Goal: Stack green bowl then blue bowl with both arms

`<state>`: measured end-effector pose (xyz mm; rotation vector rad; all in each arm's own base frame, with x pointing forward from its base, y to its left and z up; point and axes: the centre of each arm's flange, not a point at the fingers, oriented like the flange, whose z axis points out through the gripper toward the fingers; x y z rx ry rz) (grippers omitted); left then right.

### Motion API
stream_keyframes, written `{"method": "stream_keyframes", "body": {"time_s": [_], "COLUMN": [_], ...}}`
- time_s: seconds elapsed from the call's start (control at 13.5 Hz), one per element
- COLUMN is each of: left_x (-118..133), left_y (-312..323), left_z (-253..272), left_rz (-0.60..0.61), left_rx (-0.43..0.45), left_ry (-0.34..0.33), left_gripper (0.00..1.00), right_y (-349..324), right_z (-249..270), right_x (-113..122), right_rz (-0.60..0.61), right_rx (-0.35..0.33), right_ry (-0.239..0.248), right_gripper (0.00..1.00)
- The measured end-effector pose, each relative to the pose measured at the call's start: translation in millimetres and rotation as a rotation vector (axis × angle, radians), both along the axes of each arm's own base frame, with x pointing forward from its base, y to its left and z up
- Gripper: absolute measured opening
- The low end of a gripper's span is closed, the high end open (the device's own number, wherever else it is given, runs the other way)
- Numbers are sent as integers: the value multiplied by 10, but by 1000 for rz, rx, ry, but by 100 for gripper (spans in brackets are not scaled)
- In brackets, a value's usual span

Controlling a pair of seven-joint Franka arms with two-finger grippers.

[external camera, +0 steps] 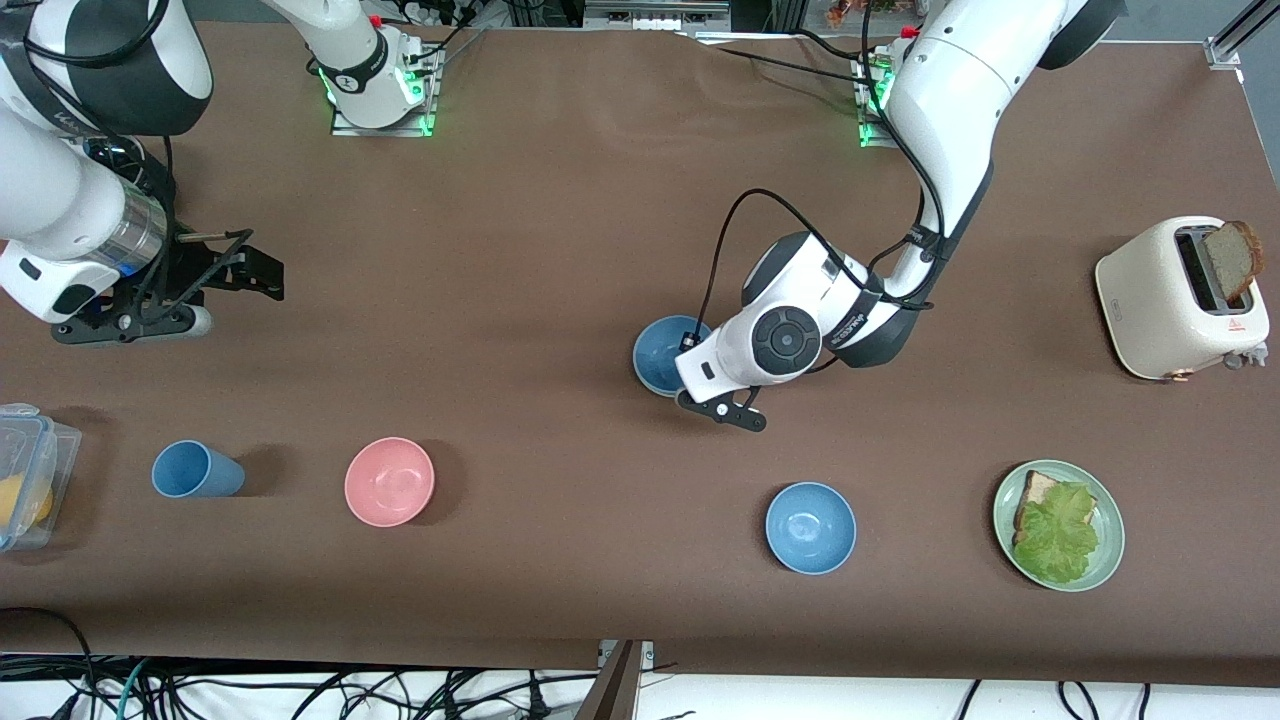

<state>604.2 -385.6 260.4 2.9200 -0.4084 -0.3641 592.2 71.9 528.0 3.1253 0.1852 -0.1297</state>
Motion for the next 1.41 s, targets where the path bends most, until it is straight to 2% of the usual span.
{"method": "stream_keyframes", "body": {"time_s": [0.3,0.44,0.59,0.81,0.96,1.19,1.33,1.41], "left_x": [120,257,358,383,311,25,-210,-293], "left_y": [141,518,1016,1731,2100,2681,2981,3161], "left_z": [338,734,1201,1898,2402,3018,3158,3122], "left_rz": [14,51,104,155,158,205,246,269], "left_rx": [16,73,137,248,249,245,228,177], "left_ry": [-18,-32,-43,-80,-114,-145,-149,-141], "left_gripper": [85,100,100,100,100,100,100,100], "right_y": [0,-1,-1,-1,-2,5,46,69], "right_z": [-4,-6,-6,-10,-11,-10,-6,-4], "right_x": [0,0,0,0,0,-1,-5,-8], "right_rz": [0,0,0,0,0,1,8,12], "right_rx": [0,0,0,-1,-1,0,1,1], "right_ry": [2,2,2,4,4,4,3,3], "right_gripper": [100,100,100,100,100,100,100,100]}}
